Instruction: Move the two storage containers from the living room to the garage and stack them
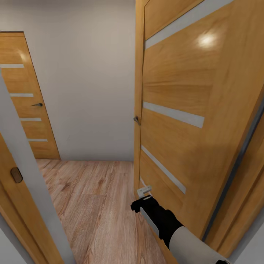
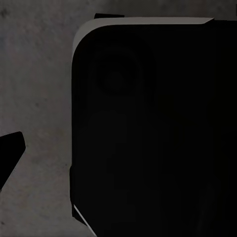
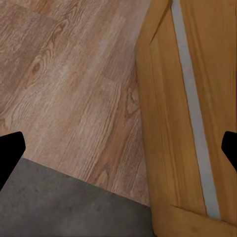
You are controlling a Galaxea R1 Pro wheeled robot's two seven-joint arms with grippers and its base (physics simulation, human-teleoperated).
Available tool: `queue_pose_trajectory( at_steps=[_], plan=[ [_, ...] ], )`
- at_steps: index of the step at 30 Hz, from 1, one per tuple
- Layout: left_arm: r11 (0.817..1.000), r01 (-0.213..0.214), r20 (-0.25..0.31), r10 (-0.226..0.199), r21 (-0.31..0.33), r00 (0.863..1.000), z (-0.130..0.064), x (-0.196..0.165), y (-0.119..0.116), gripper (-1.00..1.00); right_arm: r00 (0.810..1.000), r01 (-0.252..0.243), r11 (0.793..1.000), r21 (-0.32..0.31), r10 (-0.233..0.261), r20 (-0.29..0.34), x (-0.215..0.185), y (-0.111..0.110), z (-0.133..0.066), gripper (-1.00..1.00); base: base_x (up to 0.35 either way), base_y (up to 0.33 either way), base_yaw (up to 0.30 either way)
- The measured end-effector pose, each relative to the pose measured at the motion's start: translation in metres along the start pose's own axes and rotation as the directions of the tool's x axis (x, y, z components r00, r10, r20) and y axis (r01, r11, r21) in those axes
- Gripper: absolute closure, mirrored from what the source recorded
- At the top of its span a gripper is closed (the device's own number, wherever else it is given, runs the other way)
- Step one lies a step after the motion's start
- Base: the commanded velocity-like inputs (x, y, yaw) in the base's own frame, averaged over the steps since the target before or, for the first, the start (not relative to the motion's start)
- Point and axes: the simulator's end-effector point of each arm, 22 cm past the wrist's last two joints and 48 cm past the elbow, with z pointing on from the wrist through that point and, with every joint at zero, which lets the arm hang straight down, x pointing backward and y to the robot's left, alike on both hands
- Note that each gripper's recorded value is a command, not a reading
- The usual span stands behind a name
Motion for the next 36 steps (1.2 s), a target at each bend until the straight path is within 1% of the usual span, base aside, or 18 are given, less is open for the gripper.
queue_pose_trajectory(
  at_steps=[9,23,27,36],
  plan=[
    [1.000,-0.001,-0.001,0.001,0.000,1.000,0.000,0.000,0.000,-1.00,1.000,0.003,1.000,0.002,-0.003,-0.001,0.001,-0.001,0.000,-1.00,0.235,0.000,0.000],
    [1.000,0.000,0.000,0.000,0.000,1.000,0.000,0.000,0.000,-1.00,1.000,0.002,1.000,0.000,-0.002,-0.004,0.002,0.000,0.001,-1.00,0.015,0.000,0.000],
    [1.000,0.001,-0.001,-0.001,0.000,1.000,0.000,0.000,0.000,-1.00,1.000,0.004,1.000,0.003,-0.004,-0.016,0.007,-0.001,0.003,-1.00,0.017,0.000,0.000],
    [1.000,-0.001,0.000,0.001,0.000,1.000,0.000,0.000,0.000,-1.00,1.000,0.005,1.000,0.005,-0.004,-0.022,0.010,-0.002,0.004,-1.00,0.260,0.000,0.000]
  ],
)
